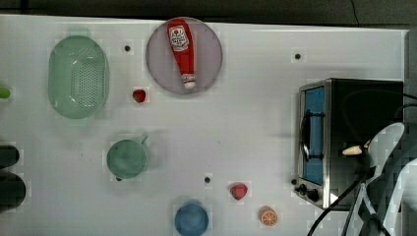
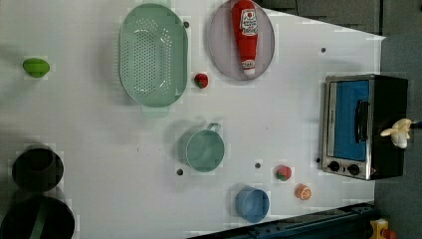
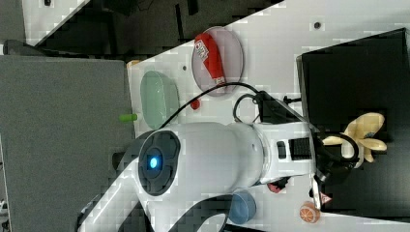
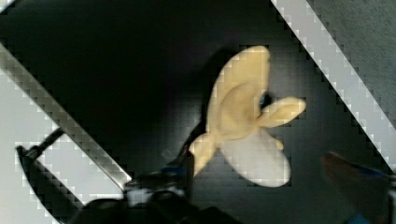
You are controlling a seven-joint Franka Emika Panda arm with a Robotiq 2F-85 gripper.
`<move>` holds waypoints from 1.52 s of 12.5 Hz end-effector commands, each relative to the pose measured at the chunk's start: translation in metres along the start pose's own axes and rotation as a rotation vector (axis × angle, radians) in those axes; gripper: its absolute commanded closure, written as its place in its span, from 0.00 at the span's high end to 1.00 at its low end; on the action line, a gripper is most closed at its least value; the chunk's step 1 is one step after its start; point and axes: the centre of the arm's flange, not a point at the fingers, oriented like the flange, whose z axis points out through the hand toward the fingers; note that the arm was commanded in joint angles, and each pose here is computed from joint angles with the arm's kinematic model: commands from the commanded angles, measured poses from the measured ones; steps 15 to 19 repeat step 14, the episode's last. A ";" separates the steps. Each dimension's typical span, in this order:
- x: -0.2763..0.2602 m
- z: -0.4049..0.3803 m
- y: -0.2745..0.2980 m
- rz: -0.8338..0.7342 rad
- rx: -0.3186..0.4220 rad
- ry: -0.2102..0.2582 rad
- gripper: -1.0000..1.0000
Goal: Pick banana from table and place on oven.
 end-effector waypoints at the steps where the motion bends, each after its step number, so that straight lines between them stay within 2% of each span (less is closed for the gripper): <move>1: 0.002 -0.031 -0.019 -0.066 0.030 0.054 1.00; 2: 0.000 -0.045 -0.027 -0.080 0.042 0.063 1.00; 5: -0.024 -0.098 -0.083 -0.083 0.106 0.047 1.00; 7: -0.055 -0.140 -0.134 -0.116 0.149 0.033 1.00; 9: -0.093 -0.176 -0.184 -0.052 0.178 0.019 1.00; 13: -0.183 -0.227 -0.245 0.097 0.108 -0.066 1.00; 14: -0.201 -0.236 -0.254 0.117 0.092 -0.068 1.00; 19: -0.201 -0.236 -0.254 0.117 0.092 -0.068 1.00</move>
